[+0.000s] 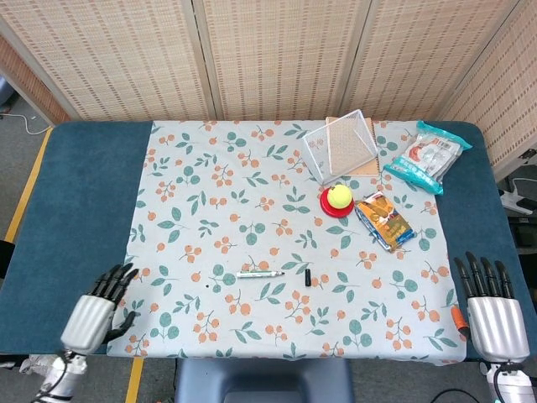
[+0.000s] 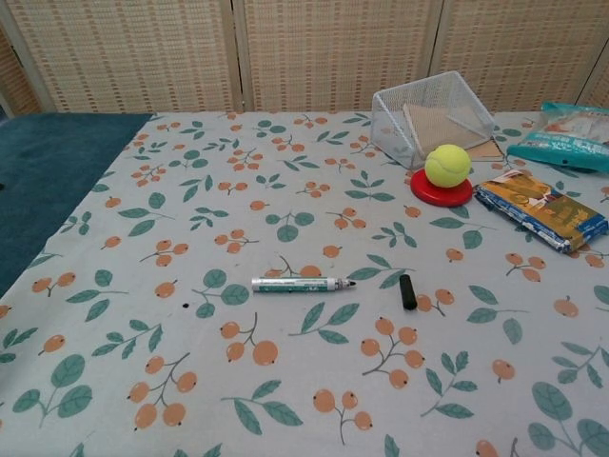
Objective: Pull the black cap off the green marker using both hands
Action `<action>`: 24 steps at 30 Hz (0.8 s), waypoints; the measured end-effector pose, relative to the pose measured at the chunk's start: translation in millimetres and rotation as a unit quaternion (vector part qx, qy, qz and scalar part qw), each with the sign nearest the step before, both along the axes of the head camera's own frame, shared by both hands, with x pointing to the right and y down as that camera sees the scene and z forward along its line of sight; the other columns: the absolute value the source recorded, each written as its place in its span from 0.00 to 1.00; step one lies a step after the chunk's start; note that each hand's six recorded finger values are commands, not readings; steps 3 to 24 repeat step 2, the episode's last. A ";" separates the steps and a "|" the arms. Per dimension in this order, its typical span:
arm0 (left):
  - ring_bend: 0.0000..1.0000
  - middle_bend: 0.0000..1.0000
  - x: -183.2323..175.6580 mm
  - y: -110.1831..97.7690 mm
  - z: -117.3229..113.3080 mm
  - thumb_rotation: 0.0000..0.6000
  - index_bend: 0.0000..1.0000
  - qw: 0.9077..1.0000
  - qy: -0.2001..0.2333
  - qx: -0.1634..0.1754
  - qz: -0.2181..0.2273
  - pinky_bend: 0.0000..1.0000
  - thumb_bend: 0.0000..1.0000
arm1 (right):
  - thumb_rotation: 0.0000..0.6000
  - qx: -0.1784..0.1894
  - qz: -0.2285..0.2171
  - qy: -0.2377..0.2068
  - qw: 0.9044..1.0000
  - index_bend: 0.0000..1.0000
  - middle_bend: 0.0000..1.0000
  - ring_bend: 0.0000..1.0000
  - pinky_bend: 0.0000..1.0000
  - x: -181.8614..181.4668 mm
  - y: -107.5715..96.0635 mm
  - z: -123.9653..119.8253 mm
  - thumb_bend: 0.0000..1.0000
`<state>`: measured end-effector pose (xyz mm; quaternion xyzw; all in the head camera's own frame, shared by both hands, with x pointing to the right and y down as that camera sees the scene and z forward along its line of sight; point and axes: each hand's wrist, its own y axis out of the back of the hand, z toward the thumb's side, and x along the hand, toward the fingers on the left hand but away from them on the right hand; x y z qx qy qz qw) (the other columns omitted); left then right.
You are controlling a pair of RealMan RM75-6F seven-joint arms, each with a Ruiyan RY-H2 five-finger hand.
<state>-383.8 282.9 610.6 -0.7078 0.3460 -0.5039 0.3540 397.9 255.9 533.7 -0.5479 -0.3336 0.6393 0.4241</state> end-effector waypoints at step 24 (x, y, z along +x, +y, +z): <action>0.00 0.00 -8.7 2.1 -0.2 1.00 0.00 1.000 -0.012 0.002 0.000 0.12 0.40 | 1.00 0.002 0.001 -0.008 1.000 0.00 0.00 0.00 0.00 -1.3 0.1 -1.7 0.19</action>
